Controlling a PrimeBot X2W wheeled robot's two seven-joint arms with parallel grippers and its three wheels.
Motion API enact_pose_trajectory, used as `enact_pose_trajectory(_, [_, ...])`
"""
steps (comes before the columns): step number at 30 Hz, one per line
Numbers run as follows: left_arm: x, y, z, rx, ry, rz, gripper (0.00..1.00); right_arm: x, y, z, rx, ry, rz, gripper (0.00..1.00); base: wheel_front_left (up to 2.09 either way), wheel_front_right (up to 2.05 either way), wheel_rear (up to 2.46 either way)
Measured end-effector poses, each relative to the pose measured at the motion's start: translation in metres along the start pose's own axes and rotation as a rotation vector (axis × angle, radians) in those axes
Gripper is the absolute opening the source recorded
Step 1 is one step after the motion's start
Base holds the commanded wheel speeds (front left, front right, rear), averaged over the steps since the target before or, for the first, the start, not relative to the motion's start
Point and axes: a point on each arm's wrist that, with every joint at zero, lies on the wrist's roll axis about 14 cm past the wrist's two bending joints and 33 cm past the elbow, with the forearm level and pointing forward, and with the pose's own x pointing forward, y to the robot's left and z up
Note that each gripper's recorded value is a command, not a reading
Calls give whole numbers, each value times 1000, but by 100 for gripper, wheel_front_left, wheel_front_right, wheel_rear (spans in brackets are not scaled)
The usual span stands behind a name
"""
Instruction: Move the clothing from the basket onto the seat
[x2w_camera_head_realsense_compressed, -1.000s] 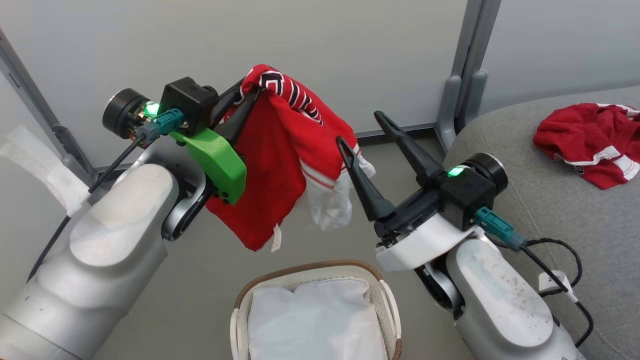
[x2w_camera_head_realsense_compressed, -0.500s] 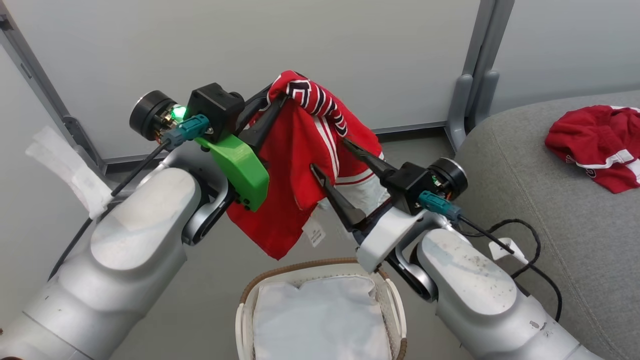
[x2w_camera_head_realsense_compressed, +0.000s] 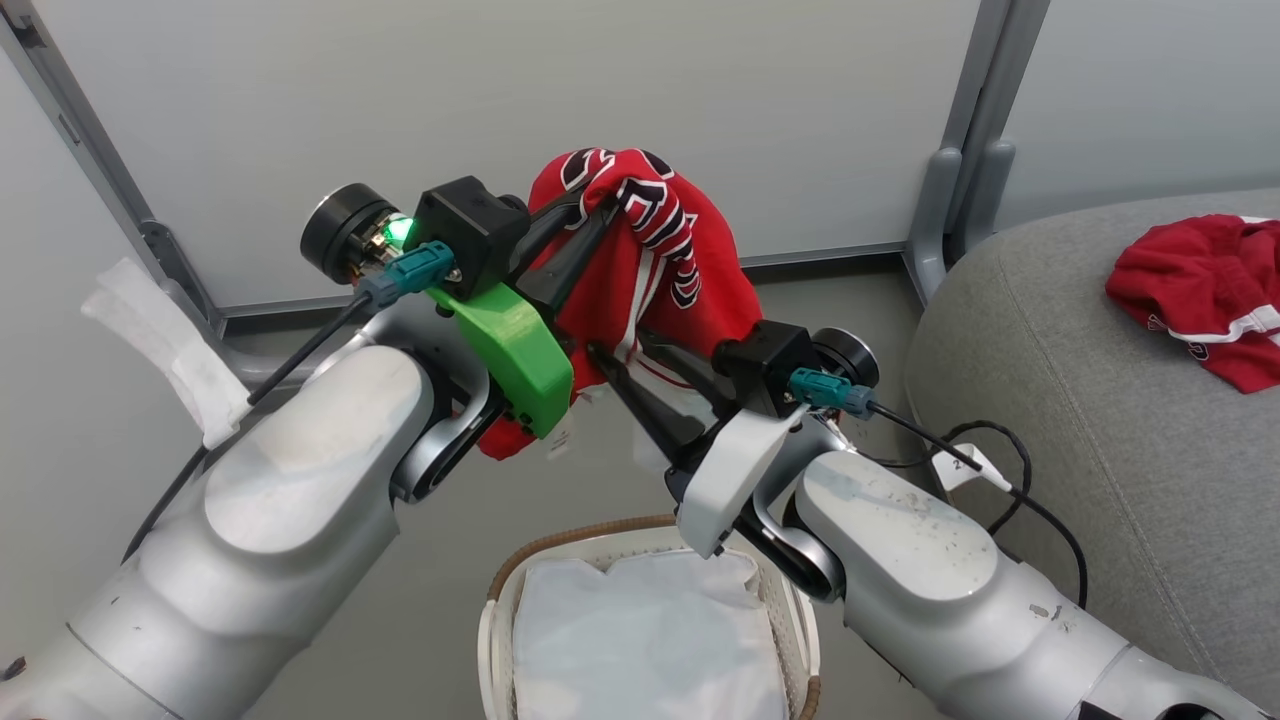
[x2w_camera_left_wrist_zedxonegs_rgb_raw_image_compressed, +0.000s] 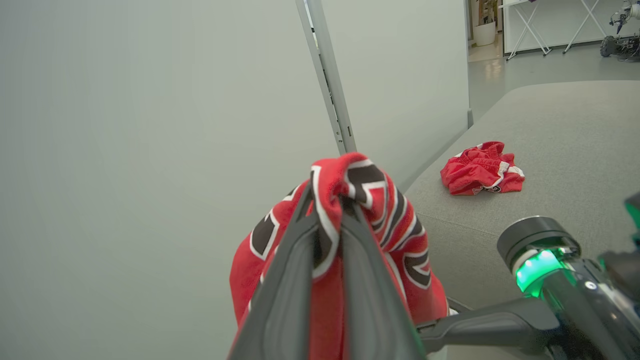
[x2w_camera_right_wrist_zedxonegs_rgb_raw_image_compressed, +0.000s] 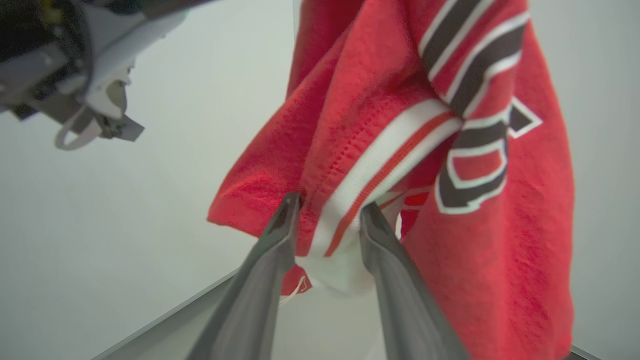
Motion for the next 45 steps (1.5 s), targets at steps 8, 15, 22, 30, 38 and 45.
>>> enact_pose_trajectory(8, [-5, 14, -13, -16, 31, 44, 0, 1, -8, 3, 6, -7, -17, 0, 0, 0, 0])
enact_pose_trajectory(15, [-9, 27, -24, -63, 39, 94, 6, 0, -27, 25, -23, -73, -67, 0, 0, 0, 0])
enact_pose_trajectory(22, [-15, 32, -40, -107, 46, 131, 100, -6, -57, 44, -85, -124, -153, 0, 0, 0, 0])
enact_pose_trajectory(30, [-17, 12, -63, -164, 61, 114, 100, -27, -95, 63, -166, -166, -280, 0, 0, 0, 0])
enact_pose_trajectory(38, [-3, -42, -80, -234, 50, 6, 100, -79, -146, 68, -274, -132, -442, 0, 0, 0, 0])
enact_pose_trajectory(45, [26, -88, -82, -294, 17, -105, 100, -136, -186, 81, -345, -96, -594, 0, 0, 0, 0])
